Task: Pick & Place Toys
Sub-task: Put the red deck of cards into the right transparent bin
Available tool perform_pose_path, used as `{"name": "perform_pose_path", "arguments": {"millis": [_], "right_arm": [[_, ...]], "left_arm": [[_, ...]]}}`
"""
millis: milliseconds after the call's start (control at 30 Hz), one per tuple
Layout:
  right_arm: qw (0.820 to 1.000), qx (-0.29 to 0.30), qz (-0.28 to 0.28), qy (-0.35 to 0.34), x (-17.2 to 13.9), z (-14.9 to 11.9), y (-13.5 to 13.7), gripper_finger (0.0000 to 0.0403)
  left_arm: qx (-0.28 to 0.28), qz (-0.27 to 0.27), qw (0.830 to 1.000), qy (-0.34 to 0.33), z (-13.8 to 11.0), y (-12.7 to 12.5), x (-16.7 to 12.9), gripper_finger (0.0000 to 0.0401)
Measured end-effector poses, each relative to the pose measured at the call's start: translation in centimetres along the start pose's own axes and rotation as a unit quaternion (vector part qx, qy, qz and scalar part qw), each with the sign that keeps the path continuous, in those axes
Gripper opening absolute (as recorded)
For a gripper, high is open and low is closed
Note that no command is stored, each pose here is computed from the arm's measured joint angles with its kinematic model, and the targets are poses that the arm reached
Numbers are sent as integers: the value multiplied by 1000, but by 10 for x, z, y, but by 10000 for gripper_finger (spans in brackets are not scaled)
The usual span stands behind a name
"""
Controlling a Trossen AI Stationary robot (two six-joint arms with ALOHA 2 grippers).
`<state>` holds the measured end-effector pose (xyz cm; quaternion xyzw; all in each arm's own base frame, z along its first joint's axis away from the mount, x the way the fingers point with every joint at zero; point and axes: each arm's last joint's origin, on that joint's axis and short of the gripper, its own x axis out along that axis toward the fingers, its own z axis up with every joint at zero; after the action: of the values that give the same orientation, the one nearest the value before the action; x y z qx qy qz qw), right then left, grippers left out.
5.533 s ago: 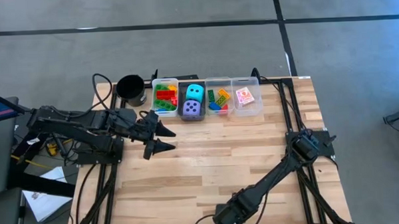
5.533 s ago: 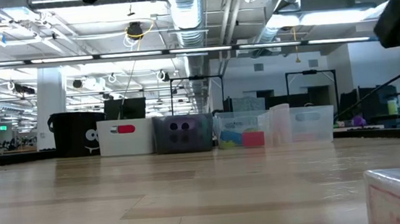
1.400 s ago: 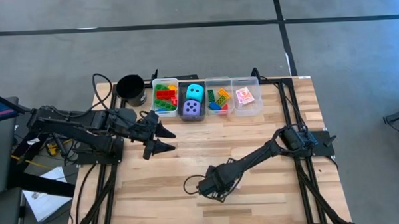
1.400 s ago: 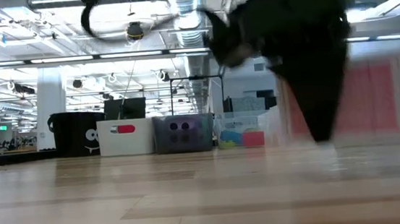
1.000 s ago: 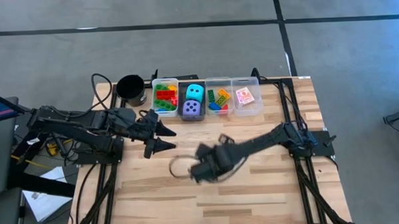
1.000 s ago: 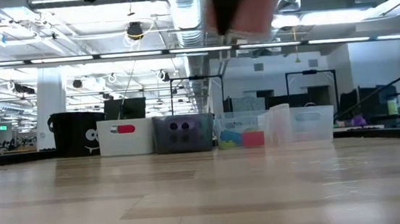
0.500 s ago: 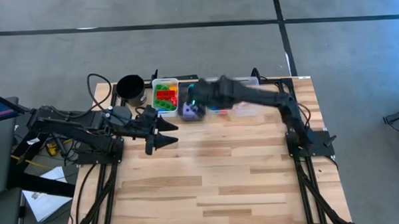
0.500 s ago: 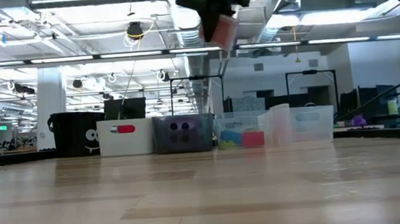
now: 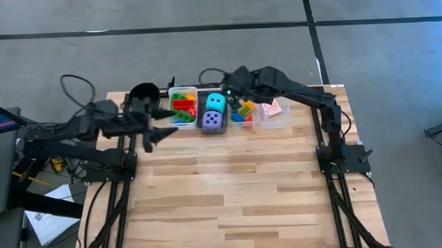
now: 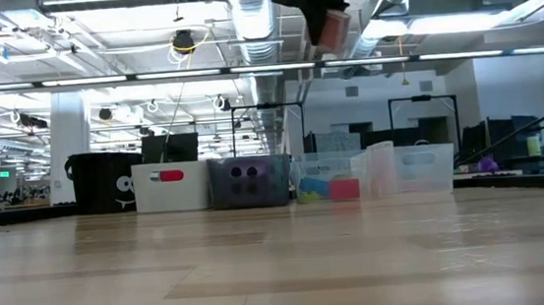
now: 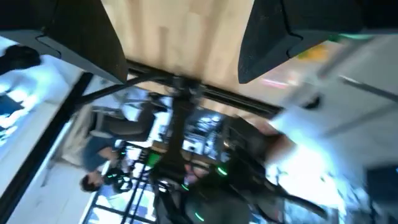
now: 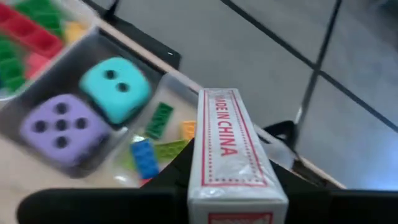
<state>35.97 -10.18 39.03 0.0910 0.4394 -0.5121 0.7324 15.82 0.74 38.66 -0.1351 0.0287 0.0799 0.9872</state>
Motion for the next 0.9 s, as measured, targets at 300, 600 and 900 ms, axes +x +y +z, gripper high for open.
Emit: {"name": "perform_pose_path", "arguments": {"millis": [300,600,900], "right_arm": [[999,-3,42,18,-17,-30,37,63],[999,2,34,4,-44,-68,19,63],[984,138,67,-87,-43,-119,-46,63]], "left_arm": [[40,61,996,-50,11,19,-54,298],[62,99,992,-40,11,28,-46,298],[59,130,990,18,1,42,12,298]]}}
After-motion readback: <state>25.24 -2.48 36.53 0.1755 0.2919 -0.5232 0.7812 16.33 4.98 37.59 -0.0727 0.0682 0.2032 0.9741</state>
